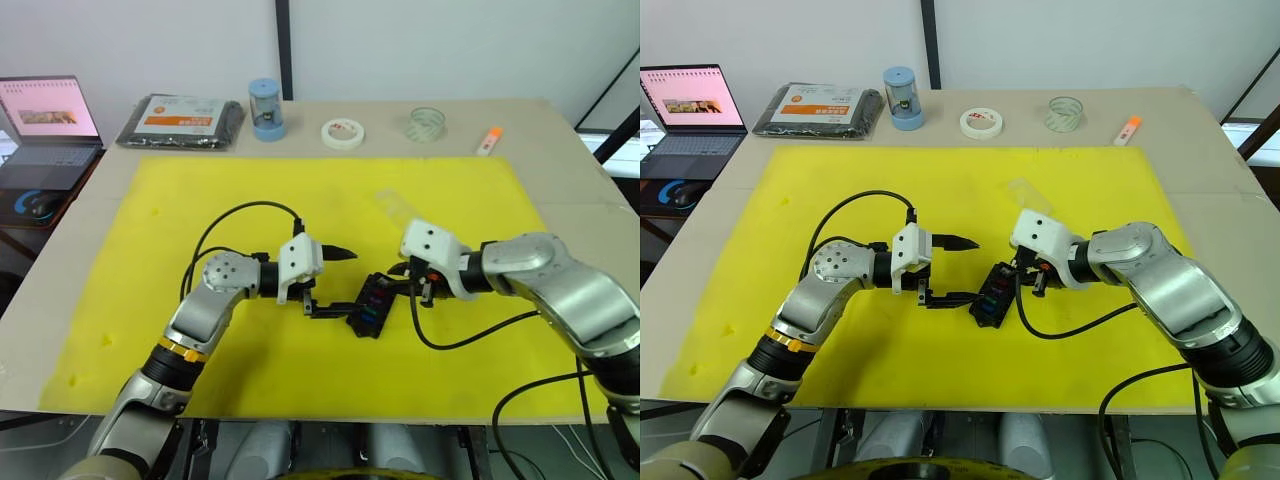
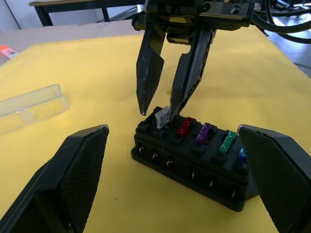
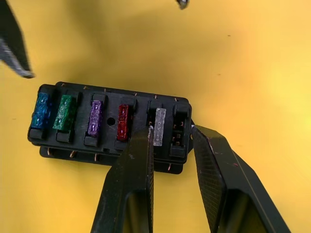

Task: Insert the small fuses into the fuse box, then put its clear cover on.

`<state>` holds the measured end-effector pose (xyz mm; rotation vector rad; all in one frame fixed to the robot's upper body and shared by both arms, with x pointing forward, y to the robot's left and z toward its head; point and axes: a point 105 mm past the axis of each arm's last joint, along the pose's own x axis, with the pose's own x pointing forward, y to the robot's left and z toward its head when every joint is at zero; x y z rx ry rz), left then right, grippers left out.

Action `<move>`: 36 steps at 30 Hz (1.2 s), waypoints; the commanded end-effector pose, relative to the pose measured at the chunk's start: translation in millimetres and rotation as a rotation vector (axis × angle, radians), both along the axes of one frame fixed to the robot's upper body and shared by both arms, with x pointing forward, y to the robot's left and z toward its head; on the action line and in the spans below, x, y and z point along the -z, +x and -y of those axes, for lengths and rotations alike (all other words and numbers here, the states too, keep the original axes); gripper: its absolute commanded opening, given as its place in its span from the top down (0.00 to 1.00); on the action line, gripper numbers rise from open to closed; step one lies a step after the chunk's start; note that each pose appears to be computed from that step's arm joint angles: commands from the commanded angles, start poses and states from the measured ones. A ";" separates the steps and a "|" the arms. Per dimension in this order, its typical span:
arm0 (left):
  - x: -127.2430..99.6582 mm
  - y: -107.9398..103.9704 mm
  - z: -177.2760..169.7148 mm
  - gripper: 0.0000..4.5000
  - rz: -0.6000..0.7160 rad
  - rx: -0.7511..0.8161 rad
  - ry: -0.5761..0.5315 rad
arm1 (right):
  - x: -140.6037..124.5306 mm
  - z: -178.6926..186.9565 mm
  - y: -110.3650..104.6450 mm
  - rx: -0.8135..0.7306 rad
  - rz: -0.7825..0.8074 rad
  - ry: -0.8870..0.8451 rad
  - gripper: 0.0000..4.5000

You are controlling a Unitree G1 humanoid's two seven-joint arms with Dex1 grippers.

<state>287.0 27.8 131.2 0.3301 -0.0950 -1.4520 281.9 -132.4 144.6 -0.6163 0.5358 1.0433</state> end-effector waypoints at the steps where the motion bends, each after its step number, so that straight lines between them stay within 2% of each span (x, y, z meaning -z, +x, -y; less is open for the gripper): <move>1: -7.6 -1.8 3.2 0.00 0.038 0.022 -0.009 | -13.2 -4.2 -3.8 -0.044 0.025 0.037 0.70; 20: -7.3 -0.6 4.6 0.00 0.035 0.021 -0.012 | -30.2 -0.8 -3.2 -0.049 0.074 0.086 0.70; 25: -7.5 0.0 5.1 0.00 0.033 0.023 -0.013 | -25.0 0.8 -8.6 -0.049 0.055 0.106 0.97; 36: -8.6 2.6 4.8 0.00 0.034 0.026 -0.008 | -16.1 -4.4 -9.3 -0.057 0.042 0.108 0.99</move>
